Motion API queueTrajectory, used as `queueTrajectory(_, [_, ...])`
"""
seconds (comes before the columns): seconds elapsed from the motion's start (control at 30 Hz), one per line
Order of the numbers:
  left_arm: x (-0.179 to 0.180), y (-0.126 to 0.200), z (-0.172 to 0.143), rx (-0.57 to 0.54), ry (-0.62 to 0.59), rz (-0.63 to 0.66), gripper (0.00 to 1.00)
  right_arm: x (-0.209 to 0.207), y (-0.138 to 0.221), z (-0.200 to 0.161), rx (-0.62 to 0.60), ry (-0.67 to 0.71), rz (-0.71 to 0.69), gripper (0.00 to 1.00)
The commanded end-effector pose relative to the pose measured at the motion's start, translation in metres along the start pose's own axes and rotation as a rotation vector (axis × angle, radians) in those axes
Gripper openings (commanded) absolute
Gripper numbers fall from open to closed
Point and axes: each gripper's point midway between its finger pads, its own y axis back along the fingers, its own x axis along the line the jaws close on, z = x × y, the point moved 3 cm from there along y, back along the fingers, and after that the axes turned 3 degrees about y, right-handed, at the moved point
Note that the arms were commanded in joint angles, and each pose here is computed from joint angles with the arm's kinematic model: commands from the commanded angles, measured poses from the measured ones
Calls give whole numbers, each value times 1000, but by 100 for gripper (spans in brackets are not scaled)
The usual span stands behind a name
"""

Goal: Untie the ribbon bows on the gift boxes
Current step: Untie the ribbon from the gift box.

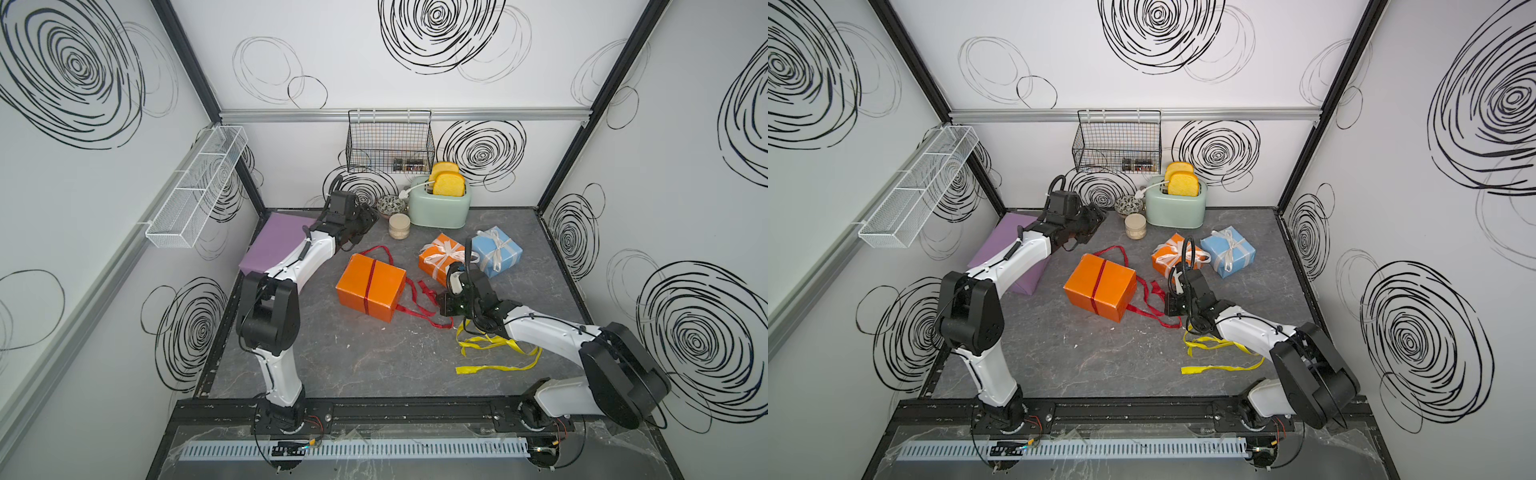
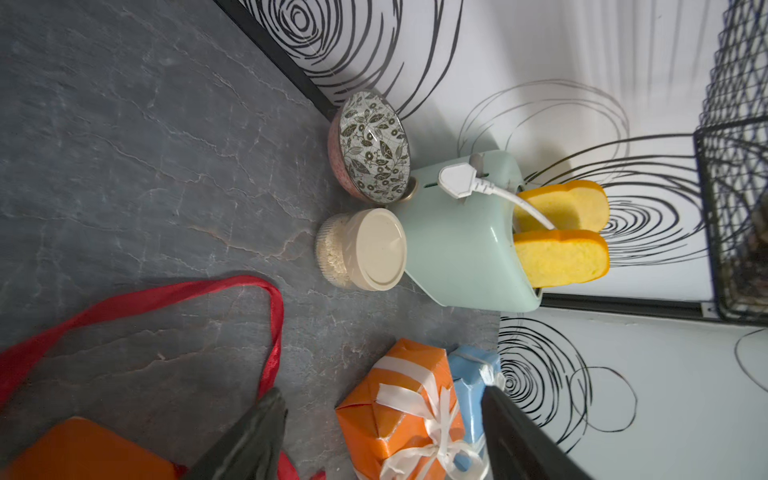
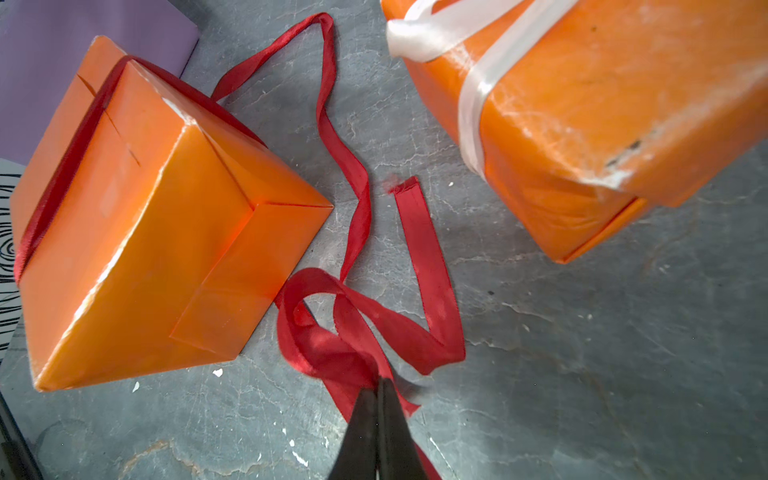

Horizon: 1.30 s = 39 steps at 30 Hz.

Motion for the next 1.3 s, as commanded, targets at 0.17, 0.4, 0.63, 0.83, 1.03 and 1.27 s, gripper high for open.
queueTrajectory(0.17, [-68,70,-16,-66,-168,-153,92,14,22,24,-138,28,49,9])
queueTrajectory(0.4, [-73,121,-55,-123,-333,-191,97,27,36,27,-202,48,149,16])
queueTrajectory(0.63, [-19,157,-64,-221,-416,-111,96,23,11,16,-97,69,72,39])
queueTrajectory(0.83, [43,158,-36,-301,-327,-40,96,1,-12,5,5,27,-60,61])
queueTrajectory(1.03, [68,135,-41,-231,-238,-57,96,-16,-6,9,-8,-29,-125,80])
queueTrajectory(1.27, [86,114,-51,-144,-159,-55,99,-19,21,25,-97,-130,-23,83])
